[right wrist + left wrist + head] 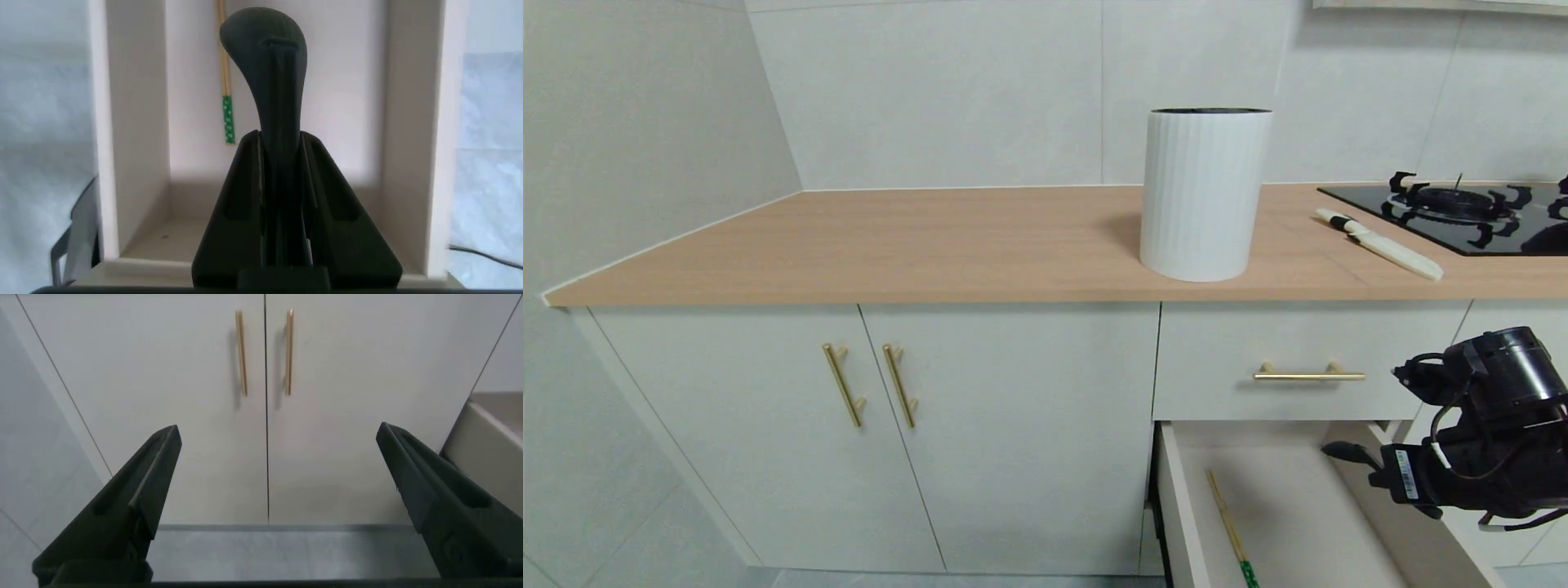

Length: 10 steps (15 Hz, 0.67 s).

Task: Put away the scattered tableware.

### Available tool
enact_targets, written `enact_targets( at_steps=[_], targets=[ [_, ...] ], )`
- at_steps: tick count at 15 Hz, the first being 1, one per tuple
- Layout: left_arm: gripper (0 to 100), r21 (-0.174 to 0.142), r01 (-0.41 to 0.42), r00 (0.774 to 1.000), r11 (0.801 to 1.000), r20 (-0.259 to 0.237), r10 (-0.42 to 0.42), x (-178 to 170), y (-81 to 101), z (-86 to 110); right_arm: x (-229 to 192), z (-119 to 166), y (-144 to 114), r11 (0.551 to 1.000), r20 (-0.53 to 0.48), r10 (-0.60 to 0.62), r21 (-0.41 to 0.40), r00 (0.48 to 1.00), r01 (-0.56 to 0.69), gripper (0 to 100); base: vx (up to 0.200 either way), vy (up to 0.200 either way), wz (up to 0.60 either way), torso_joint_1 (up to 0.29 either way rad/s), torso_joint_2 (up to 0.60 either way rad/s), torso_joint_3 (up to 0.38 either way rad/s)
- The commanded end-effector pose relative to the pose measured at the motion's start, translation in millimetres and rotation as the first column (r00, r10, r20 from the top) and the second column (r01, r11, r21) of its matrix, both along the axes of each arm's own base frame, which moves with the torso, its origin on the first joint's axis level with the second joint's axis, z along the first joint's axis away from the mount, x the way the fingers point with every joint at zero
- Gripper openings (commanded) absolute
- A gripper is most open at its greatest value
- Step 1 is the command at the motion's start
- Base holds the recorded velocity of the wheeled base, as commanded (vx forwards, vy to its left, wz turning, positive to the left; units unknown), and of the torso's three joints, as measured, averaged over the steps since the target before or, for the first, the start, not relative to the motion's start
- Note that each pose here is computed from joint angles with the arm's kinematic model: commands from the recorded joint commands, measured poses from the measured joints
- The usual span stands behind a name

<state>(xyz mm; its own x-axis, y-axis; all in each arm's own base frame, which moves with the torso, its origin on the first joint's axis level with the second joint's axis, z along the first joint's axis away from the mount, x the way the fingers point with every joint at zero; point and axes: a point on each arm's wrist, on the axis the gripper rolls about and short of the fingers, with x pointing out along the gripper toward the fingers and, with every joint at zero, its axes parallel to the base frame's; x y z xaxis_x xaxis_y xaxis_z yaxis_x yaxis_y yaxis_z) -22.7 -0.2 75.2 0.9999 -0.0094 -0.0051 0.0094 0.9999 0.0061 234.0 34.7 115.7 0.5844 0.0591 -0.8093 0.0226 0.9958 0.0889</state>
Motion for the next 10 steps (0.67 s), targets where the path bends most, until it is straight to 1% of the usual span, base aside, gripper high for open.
enact_targets(
  at_steps=[1, 4, 5, 7, 10],
  targets=[
    [100, 0.000, 0.000, 1.000, 1.000, -0.001, 0.000, 0.1, 0.0, -0.1, 1.1, -2.7, 0.6, 1.000, -0.010, 0.002, -0.002, 1.000, -0.002, 0, 0.000, 0.000, 0.00, -0.144, 0.46, 0.320],
    [100, 0.000, 0.000, 1.000, 1.000, 0.001, 0.000, -0.1, 0.0, 0.3, 1.8, -4.1, 0.7, 1.000, -0.016, 0.002, -0.003, 1.000, -0.002, 0, 0.000, 0.000, 0.00, -0.108, 0.45, 0.338],
    [100, 0.000, 0.000, 1.000, 1.000, 0.001, 0.000, -0.1, 0.0, 0.3, 2.1, -4.9, 0.8, 1.000, -0.019, 0.002, -0.003, 1.000, -0.002, 0, 0.000, 0.000, 0.00, -0.041, 0.26, 0.203],
    [100, 0.000, 0.000, 1.000, 1.000, -0.001, 0.000, 0.1, 0.0, -0.1, 3.0, -7.3, 0.9, 1.000, -0.029, 0.002, -0.005, 1.000, -0.002, 0, 0.000, 0.000, 0.00, -0.032, 0.12, 0.073],
    [100, 0.000, 0.000, 1.000, 1.000, -0.001, 0.000, 0.1, 0.0, -0.1, 5.6, -10.6, 1.7, 1.000, -0.017, 0.006, -0.002, 1.000, -0.006, 0, 0.000, 0.000, 0.00, 0.000, 0.00, 0.000]
  ],
)
